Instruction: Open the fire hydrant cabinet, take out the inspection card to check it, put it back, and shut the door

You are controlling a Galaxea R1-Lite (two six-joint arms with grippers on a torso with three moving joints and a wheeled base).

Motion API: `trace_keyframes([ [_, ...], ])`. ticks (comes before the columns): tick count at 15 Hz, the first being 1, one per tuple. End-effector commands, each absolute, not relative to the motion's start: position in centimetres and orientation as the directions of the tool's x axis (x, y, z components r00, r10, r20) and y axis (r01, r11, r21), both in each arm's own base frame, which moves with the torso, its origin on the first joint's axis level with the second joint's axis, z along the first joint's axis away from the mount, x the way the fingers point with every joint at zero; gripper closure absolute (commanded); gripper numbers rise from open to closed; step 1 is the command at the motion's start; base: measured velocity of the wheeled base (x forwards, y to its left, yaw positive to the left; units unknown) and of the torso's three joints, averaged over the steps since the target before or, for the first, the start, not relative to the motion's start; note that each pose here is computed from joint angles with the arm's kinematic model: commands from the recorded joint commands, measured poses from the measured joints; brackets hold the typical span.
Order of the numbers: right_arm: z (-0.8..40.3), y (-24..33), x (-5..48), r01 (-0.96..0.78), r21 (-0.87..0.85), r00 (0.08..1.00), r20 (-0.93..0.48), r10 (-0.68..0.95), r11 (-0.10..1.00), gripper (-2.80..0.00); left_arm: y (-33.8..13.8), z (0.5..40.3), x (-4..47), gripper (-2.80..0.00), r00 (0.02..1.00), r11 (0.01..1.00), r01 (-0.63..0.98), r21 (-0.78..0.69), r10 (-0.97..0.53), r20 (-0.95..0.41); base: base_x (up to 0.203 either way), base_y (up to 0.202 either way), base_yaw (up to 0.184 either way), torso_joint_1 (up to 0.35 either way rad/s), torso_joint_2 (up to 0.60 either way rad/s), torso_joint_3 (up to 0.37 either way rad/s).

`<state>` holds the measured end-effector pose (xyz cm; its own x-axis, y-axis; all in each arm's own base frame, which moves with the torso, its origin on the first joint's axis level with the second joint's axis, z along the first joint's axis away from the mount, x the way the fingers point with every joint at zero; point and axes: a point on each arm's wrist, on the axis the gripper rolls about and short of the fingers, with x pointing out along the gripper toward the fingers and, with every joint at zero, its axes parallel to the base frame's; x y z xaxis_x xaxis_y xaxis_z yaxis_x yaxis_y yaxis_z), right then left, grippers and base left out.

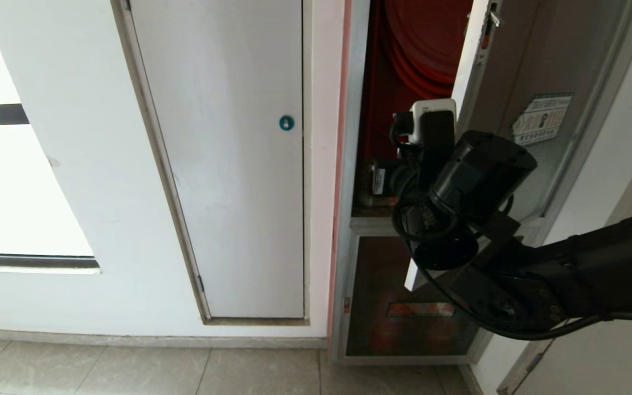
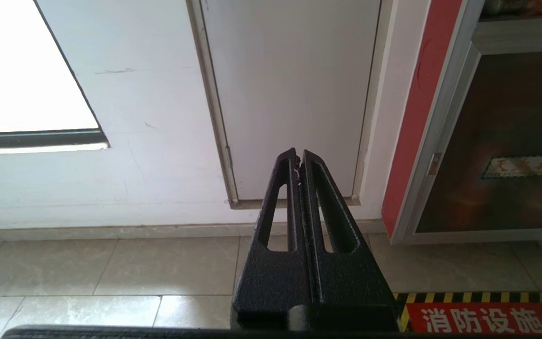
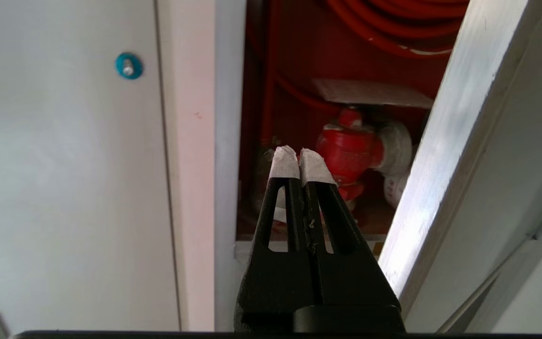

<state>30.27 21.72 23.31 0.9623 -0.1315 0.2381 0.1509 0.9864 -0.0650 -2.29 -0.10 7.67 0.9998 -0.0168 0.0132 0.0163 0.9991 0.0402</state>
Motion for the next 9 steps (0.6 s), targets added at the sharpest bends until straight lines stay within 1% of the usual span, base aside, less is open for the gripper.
trace_keyframes([
  [1, 22.7, 22.7, 31.7, 0.189, -0.064, 0.957, 0.236, -0.169, 0.98, 0.0, -0.1, 7.5, -2.2, 0.0, 1.0, 0.999, 0.017, 0.04, -0.017, 0.008, 0.0, 0.0, 0.0, 0.0, 0.0, 0.0],
  [5, 22.3, 23.5, 33.1, 0.235, -0.056, 0.947, 0.236, -0.216, 0.97, 0.0, -0.1, 7.5, -2.2, 0.0, 1.0, 0.999, 0.017, 0.04, -0.017, 0.007, 0.0, 0.0, 0.0, 0.0, 0.0, 0.0],
  [9, 23.1, 23.3, 35.0, 0.292, -0.013, 0.924, 0.261, -0.278, 0.956, 0.0, -0.1, 7.5, -2.2, 0.0, 1.0, 0.999, 0.017, 0.04, -0.017, 0.006, 0.0, 0.0, 0.0, 0.0, 0.0, 0.0],
])
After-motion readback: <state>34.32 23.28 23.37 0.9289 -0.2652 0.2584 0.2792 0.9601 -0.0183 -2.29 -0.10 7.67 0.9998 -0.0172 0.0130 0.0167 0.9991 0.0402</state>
